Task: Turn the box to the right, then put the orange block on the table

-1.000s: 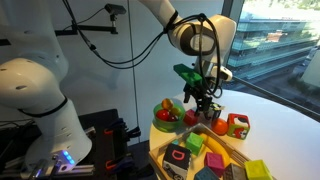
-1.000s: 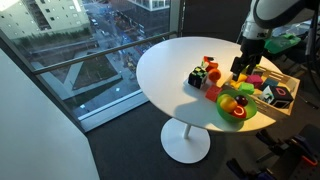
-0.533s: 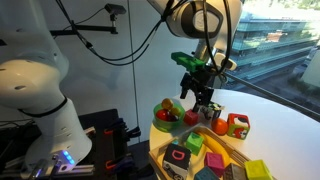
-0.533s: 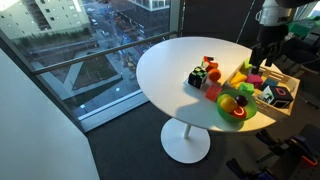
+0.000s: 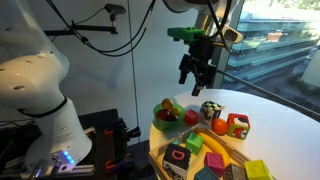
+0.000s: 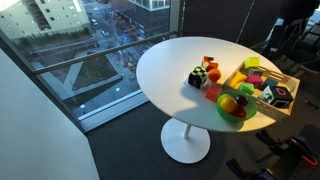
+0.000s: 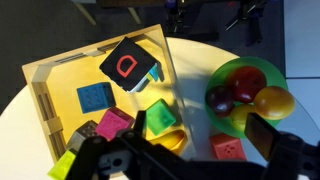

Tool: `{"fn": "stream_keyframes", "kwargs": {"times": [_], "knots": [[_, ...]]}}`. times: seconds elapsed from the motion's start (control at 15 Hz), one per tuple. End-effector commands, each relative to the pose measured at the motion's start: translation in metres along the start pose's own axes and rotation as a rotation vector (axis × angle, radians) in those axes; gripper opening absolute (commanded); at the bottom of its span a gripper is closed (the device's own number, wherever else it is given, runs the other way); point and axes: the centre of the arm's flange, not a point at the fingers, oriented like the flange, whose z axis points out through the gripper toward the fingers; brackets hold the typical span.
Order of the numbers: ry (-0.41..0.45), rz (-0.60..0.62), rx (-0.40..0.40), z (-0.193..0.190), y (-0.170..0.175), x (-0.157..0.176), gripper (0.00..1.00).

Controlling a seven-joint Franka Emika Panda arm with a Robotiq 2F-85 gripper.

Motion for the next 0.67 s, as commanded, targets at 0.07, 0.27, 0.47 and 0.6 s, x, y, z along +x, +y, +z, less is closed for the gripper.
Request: {"fn": "stream_keyframes", "kwargs": {"times": [0.07, 0.27, 0.47, 0.6], "knots": [[0.055, 0.015, -0.001, -0.043, 0.003, -0.024, 1.0], [0.114, 0.015, 0.009, -0.061, 0.003, -0.034, 1.0], [0.151, 0.012, 0.01, -0.071, 0.001, -0.041, 1.0], [0.132, 0.007, -0.001, -0.063, 0.002, -0.038, 1.0]]}}
